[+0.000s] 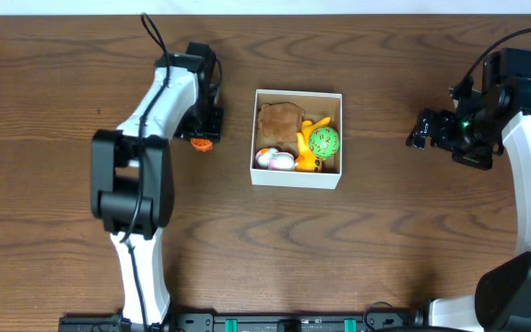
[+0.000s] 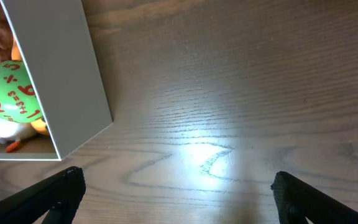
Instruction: Pack container
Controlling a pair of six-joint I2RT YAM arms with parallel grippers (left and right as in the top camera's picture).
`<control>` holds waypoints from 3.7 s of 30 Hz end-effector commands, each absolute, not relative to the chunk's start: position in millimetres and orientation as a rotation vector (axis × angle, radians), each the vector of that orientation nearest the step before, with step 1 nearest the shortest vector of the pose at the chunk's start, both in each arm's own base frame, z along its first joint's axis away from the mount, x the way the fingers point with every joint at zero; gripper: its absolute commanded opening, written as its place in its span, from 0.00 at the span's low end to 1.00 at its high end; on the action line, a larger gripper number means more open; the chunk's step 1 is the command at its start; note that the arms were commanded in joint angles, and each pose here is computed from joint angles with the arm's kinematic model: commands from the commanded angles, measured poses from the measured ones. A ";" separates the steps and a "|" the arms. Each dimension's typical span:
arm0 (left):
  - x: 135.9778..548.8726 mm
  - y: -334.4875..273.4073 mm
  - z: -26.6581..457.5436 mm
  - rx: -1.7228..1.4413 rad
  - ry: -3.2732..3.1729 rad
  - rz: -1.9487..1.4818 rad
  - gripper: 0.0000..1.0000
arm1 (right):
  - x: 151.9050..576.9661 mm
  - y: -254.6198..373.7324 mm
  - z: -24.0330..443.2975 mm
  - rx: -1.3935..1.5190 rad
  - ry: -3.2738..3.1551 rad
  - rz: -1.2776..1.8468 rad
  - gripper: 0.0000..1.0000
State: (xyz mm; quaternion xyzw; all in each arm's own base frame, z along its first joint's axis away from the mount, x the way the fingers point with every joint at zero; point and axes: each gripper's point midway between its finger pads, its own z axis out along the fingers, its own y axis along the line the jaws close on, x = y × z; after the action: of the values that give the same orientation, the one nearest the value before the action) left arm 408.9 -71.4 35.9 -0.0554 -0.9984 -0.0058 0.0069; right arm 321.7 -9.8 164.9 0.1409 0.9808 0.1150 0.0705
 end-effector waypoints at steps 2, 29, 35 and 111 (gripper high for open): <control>422.3 -73.1 136.7 -0.195 -3.351 0.009 0.51 | 321.2 -10.6 163.8 0.406 2.955 0.345 0.99; 367.6 -229.4 89.6 -0.757 -3.186 0.078 0.63 | 320.6 -10.5 163.7 0.408 2.958 0.346 0.99; 370.9 -227.1 103.6 -0.751 -3.218 0.092 0.88 | 320.0 -10.2 163.6 0.404 2.960 0.346 0.99; 176.9 12.9 419.4 0.507 -4.127 -0.173 0.98 | 177.0 39.8 343.9 -0.462 1.965 0.062 0.99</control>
State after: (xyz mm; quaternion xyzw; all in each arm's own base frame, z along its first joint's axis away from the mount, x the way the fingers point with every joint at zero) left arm 176.2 9.0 418.4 0.0951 -0.8678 -0.0287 -0.4869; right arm 180.2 37.4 367.3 -0.1741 0.8249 0.0305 0.5369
